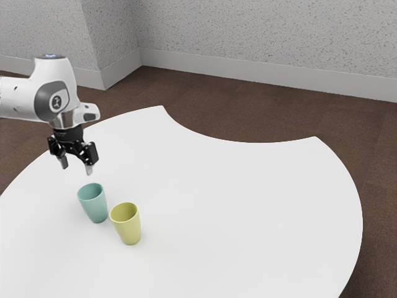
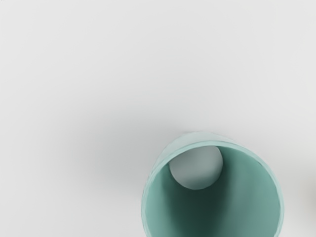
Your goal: Place the left cup onto the right cup
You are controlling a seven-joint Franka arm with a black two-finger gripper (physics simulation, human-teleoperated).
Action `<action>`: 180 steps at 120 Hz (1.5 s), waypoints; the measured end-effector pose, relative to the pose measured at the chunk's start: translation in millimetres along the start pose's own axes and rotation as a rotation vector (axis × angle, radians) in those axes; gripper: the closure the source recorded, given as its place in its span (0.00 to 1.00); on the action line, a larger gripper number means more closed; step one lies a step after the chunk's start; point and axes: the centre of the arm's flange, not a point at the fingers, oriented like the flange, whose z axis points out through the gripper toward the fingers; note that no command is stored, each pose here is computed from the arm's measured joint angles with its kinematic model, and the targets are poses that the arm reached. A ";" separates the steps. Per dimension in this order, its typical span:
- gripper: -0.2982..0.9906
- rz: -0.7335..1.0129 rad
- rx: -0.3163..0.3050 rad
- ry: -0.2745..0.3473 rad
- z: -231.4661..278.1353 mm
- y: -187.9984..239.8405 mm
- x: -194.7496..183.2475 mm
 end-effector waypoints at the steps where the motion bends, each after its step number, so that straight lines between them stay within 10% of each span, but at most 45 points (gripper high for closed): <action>1: 0.26 0.001 0.001 0.000 0.4 0.3 0.1; 180: 0.25 0.190 0.027 0.017 57.5 -10.7 8.7</action>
